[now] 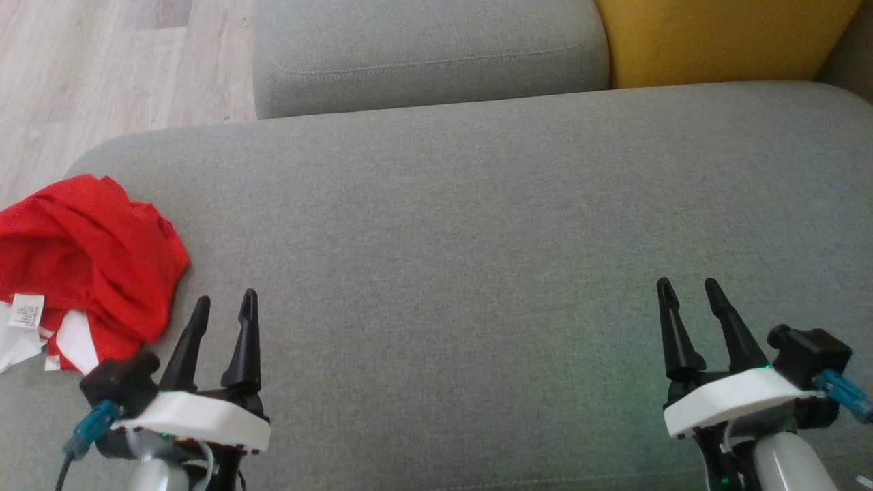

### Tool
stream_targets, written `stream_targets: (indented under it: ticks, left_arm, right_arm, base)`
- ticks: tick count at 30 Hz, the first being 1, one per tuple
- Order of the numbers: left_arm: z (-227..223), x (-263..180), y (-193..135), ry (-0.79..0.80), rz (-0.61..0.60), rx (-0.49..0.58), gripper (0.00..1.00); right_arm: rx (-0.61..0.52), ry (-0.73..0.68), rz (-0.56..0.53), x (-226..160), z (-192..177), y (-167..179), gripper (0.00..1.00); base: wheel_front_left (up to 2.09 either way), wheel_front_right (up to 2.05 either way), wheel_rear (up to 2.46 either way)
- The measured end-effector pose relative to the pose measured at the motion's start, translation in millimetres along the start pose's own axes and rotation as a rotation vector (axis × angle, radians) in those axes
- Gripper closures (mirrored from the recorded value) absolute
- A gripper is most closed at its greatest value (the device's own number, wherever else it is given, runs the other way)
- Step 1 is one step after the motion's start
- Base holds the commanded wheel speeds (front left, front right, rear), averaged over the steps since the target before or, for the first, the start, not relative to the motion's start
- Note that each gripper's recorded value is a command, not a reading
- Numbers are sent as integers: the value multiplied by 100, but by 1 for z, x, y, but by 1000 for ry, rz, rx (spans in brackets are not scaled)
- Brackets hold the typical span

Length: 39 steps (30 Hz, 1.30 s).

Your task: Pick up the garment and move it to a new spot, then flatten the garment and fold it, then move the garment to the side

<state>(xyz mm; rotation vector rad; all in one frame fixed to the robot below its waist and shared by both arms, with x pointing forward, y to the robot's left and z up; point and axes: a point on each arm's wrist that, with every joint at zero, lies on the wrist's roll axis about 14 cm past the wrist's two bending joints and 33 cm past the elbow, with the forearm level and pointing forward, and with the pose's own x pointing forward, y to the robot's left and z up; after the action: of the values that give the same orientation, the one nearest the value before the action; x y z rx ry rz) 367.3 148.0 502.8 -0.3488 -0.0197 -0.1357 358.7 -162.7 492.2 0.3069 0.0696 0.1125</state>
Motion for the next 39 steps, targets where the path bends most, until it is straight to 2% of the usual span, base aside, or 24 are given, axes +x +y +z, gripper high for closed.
stream_targets:
  ticks: [21, 39]
  left_arm:
    - [-16, -4, -2, 32, -38, 228, 0]
    - [-24, -7, 5, 58, -16, 211, 0]
  right_arm:
    - [-242, 14, 27, -1, -5, 4, 0]
    - [-205, 8, -1, 0, -4, -2, 0]
  base:
    - [0, 0, 0]
    - [0, 0, 0]
